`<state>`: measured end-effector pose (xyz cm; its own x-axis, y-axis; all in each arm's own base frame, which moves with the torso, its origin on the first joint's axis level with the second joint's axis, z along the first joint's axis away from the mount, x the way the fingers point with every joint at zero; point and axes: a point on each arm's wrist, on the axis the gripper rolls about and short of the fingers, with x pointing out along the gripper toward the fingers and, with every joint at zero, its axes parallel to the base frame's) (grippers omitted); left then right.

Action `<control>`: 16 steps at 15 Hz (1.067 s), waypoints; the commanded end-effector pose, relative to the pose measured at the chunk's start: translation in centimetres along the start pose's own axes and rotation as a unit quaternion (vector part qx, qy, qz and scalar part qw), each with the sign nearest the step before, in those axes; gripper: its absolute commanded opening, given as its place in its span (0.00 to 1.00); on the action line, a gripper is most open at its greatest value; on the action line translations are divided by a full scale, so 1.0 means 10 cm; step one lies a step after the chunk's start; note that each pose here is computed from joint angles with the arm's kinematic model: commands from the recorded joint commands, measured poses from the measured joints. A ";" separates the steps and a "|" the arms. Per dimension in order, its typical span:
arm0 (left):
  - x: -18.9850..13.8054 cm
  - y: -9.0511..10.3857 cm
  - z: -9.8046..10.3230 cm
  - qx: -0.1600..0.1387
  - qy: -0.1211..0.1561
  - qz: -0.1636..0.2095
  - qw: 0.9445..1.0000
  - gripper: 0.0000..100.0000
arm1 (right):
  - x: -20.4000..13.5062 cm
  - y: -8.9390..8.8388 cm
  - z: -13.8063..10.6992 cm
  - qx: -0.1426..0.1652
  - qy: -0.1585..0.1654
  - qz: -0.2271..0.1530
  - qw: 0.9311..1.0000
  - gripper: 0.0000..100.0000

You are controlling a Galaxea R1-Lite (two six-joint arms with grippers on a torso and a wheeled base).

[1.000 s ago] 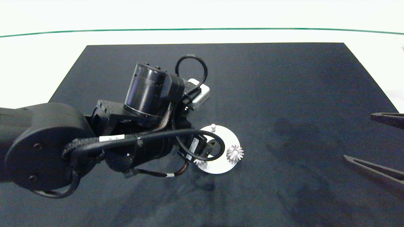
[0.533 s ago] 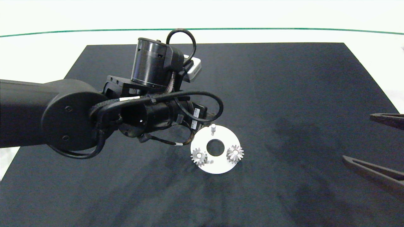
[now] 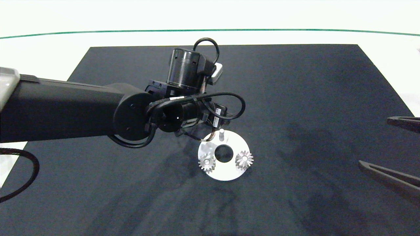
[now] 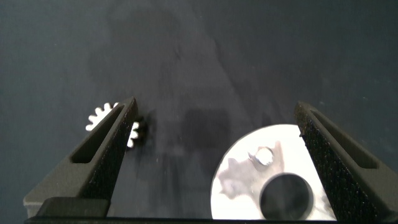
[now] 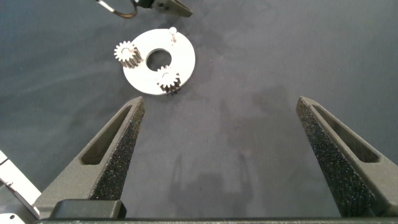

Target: Install three planetary gears onto the carrier pins

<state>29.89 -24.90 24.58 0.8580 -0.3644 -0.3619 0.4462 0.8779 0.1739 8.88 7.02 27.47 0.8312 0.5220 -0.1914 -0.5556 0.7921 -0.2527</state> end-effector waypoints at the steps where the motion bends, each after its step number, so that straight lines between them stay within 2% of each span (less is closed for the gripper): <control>1: 0.12 0.14 -0.02 -0.004 0.005 0.021 1.000 1.00 | -0.03 -0.01 0.01 0.000 -0.006 -0.001 1.000 1.00; 10: 0.09 0.48 -0.06 -0.010 0.014 0.059 0.998 1.00 | -0.06 -0.01 0.02 -0.002 -0.010 -0.003 1.000 1.00; 16: 0.18 0.57 -0.13 -0.002 0.028 0.070 0.997 1.00 | -0.08 -0.01 0.02 -0.007 -0.013 -0.003 1.000 1.00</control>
<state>33.43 -20.20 23.97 0.8978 -0.2273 -0.3771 0.3255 0.9194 0.2208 8.33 6.56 27.78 0.8339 0.5261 -0.1665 -0.5518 0.7909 -0.2645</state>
